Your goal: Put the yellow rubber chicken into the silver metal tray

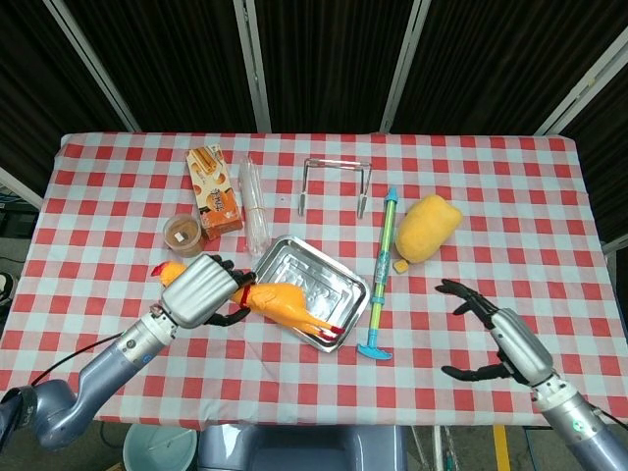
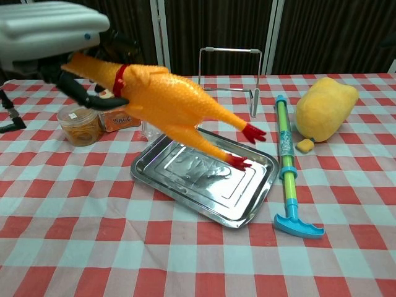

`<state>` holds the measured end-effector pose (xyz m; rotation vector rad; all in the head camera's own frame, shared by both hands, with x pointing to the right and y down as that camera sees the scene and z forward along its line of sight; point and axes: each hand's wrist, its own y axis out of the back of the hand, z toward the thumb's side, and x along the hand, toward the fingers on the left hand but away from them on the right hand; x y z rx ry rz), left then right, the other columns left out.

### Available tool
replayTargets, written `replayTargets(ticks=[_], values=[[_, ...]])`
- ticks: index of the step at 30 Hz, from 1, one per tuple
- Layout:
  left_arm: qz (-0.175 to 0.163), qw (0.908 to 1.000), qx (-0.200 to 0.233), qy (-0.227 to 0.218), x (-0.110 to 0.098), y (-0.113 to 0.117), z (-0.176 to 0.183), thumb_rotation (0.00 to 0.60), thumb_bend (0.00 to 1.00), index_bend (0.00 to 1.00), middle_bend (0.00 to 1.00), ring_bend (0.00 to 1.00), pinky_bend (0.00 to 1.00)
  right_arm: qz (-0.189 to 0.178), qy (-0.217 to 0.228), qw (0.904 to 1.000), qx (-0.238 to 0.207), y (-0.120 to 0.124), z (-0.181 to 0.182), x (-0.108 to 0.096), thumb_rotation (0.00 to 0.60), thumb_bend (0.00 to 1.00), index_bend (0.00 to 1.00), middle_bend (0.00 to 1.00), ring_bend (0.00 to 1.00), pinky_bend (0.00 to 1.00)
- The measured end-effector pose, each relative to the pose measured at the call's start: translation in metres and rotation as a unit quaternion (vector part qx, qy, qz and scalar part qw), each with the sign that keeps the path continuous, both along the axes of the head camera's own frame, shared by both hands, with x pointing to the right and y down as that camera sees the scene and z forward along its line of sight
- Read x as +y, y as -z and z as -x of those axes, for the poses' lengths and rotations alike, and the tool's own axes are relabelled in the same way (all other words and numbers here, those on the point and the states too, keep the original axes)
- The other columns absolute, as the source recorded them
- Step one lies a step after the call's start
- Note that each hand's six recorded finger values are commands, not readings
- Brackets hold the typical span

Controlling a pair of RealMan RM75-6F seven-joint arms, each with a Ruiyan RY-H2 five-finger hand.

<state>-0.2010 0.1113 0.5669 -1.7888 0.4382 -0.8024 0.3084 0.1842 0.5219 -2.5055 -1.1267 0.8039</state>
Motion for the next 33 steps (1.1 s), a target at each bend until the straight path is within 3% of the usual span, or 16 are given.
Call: replayTargets(ticks=[5,9,16,23,33], values=[[-0.024,0.9996,-0.007,-0.012,-0.021,0.014,-0.025,0.600,0.81,0.63,0.67,0.60,0.71,0.036,0.044,0.9982,-0.022,-0.004,0.036,-0.014,0.600,0.15,0.00,0.16,0.14,0.31],[-0.038,0.9989,-0.011,-0.023,-0.028,0.020,-0.047,0.600,0.80,0.63,0.67,0.60,0.72,0.057,0.044,0.9973,-0.013,-0.011,0.049,-0.024,0.600,0.15,0.00,0.14,0.10,0.27],[-0.032,0.9989,0.006,-0.032,-0.025,0.018,-0.095,0.600,0.80,0.61,0.67,0.60,0.72,0.087,0.031,0.9956,0.014,-0.031,0.062,-0.040,0.600,0.15,0.00,0.13,0.09,0.22],[-0.044,0.9985,0.011,-0.031,-0.020,0.015,-0.138,0.600,0.79,0.60,0.67,0.60,0.72,0.093,0.026,0.9939,0.053,-0.046,0.071,-0.048,0.600,0.15,0.00,0.12,0.06,0.19],[-0.057,0.9983,-0.002,-0.014,-0.015,0.006,-0.174,0.600,0.76,0.60,0.67,0.60,0.72,0.109,0.007,0.9910,0.078,-0.059,0.079,-0.052,0.600,0.15,0.00,0.12,0.06,0.17]])
